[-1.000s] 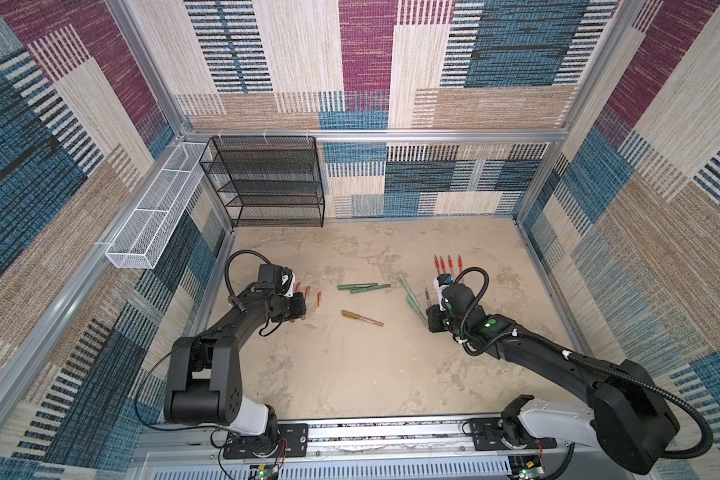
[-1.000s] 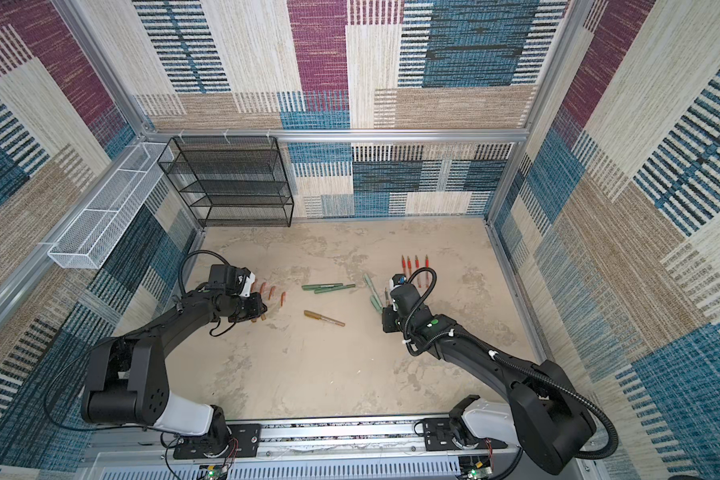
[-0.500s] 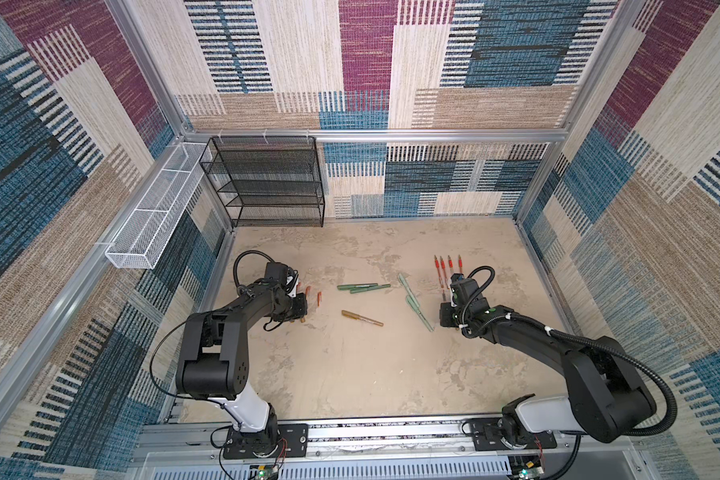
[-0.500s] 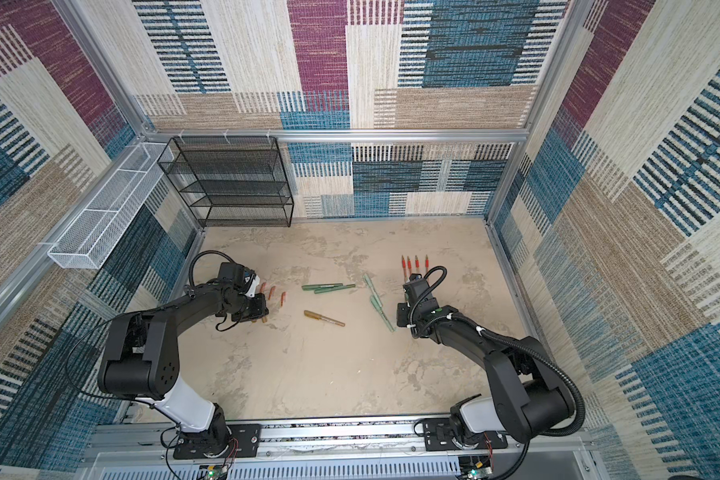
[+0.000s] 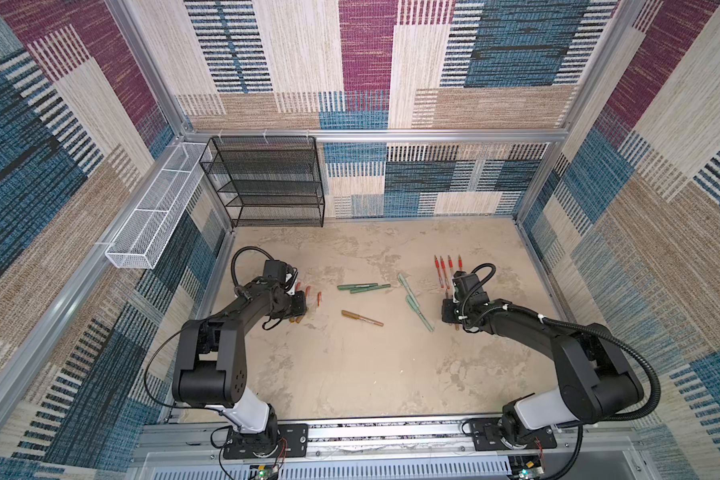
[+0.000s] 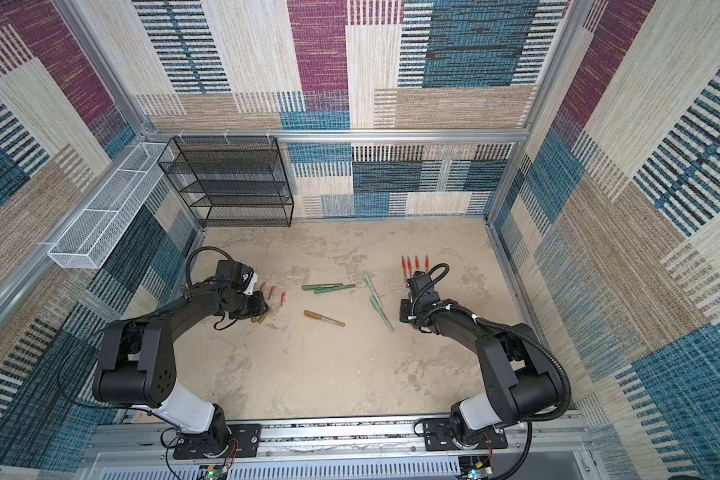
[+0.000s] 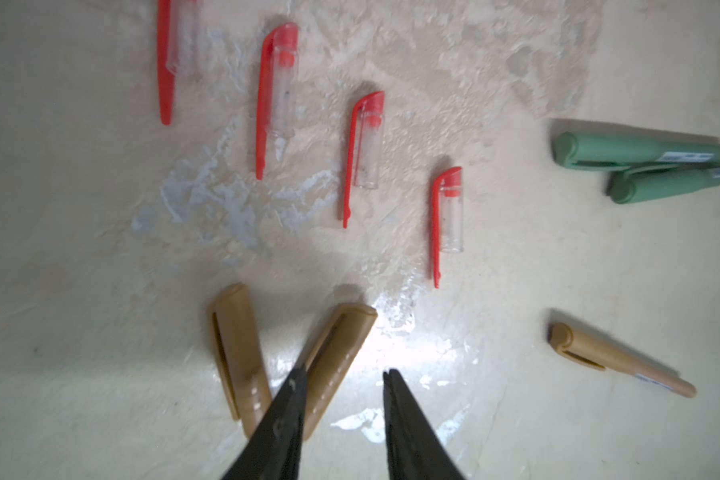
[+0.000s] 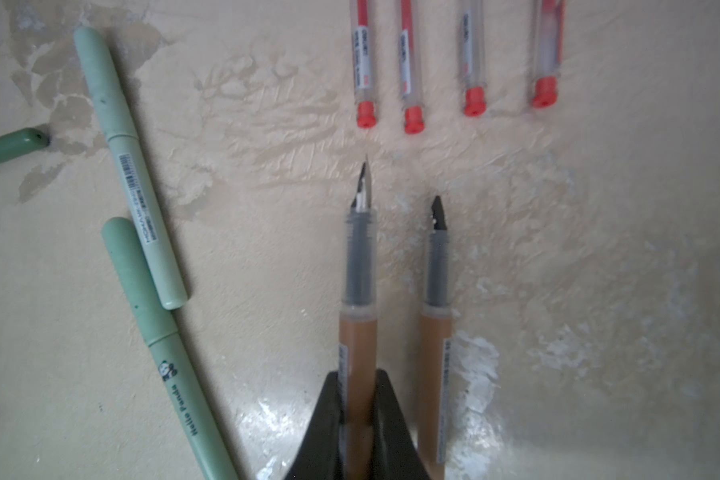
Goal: Open the pen caps
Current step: 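Lower the cap by the other tan cap while right carries marker to pens, then release the marker beside the first uncapped marker and raise the right gripper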
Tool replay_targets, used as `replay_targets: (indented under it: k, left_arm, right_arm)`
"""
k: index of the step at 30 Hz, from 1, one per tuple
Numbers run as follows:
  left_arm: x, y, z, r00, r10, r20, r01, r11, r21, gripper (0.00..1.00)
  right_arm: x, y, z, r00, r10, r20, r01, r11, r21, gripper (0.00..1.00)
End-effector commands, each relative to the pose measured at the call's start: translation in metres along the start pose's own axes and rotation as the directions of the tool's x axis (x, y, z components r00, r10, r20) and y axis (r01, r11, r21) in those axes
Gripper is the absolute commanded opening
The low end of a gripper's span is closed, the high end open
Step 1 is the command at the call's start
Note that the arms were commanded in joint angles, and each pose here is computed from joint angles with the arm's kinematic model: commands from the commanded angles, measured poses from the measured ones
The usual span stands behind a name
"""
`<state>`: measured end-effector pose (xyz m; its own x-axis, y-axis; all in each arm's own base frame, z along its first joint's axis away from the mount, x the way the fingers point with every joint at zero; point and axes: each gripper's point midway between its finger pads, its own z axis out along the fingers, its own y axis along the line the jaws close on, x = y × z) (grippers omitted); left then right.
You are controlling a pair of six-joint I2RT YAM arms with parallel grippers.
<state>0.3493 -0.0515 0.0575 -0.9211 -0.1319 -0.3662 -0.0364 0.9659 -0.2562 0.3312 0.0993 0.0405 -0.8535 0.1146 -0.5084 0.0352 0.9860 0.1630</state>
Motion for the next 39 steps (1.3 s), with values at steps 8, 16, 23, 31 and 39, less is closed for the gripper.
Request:
replay_targets:
  k: [8,16,23,31,39]
  left_arm:
    - [-0.035,-0.02,-0.07,0.964,0.091,0.248,-0.1,0.995,0.024,0.59]
    - [-0.045,-0.02,-0.112,0.919,0.119,0.375,-0.136,0.991,0.02,0.76]
    - [-0.049,-0.019,-0.126,0.903,0.1,0.418,-0.133,0.99,0.05,0.85]
    - [-0.05,-0.017,-0.137,0.888,0.122,0.444,-0.154,0.987,0.038,0.89]
    - [-0.051,-0.02,-0.141,0.88,0.129,0.457,-0.168,0.985,0.044,0.89]
  right_arm:
    - [-0.001,0.001,0.001,0.999,0.015,-0.03,-0.014,1.0,0.009,0.29]
    - [-0.032,0.033,-0.035,0.998,-0.03,0.052,0.036,0.993,-0.114,0.35]
    - [-0.04,0.112,-0.052,0.974,-0.199,0.109,0.223,0.931,-0.29,0.41]
    - [-0.011,0.199,-0.019,0.889,-0.454,0.053,0.44,0.817,-0.373,0.47]
    - [0.02,0.242,0.019,0.771,-0.636,-0.035,0.575,0.719,-0.391,0.49]
